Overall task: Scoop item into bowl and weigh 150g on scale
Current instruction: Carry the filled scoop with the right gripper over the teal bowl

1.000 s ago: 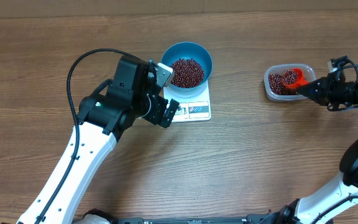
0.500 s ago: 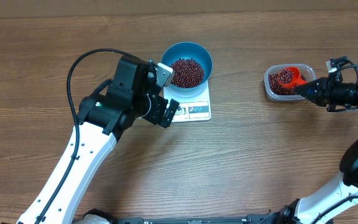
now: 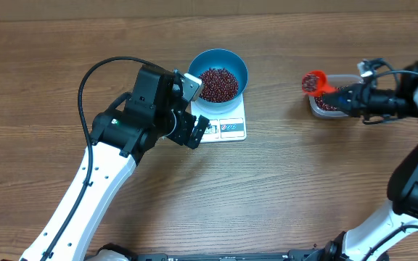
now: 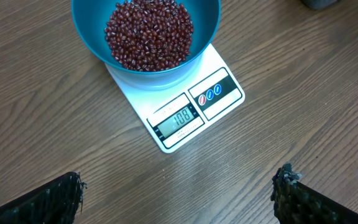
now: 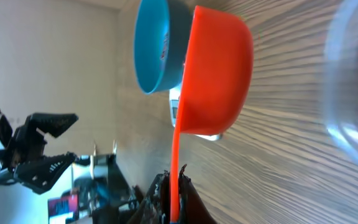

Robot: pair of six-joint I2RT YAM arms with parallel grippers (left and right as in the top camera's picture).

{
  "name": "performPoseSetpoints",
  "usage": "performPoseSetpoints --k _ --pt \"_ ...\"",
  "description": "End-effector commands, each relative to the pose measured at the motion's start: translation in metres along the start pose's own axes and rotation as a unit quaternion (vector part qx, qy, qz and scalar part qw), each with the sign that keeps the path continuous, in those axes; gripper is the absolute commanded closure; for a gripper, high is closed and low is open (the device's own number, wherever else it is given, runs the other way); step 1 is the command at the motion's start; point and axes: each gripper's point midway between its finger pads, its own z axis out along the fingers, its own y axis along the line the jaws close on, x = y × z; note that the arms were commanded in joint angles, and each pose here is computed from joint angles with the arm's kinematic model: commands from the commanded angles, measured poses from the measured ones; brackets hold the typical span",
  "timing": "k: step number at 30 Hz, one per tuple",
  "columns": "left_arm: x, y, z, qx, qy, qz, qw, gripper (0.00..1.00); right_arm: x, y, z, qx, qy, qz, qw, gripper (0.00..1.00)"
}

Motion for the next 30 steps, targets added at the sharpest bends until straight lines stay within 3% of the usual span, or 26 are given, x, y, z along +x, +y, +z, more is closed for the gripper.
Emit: performPoseSetpoints --k 1,13,30 --pt "-0.001 0.001 -0.001 -0.003 -0.004 -0.006 1.000 0.00 -0.008 0.025 0.018 -0.035 0.008 -0.037 0.999 0.96" --pt "-0.001 0.001 -0.001 -0.003 -0.003 -0.006 1.000 0.00 -0.015 0.085 0.065 -0.044 0.060 -0.091 0.993 0.96" --pt "-0.001 0.001 -0.001 -0.003 -0.004 -0.006 1.000 0.01 -0.025 0.119 0.137 0.057 0.082 -0.133 0.986 0.96"
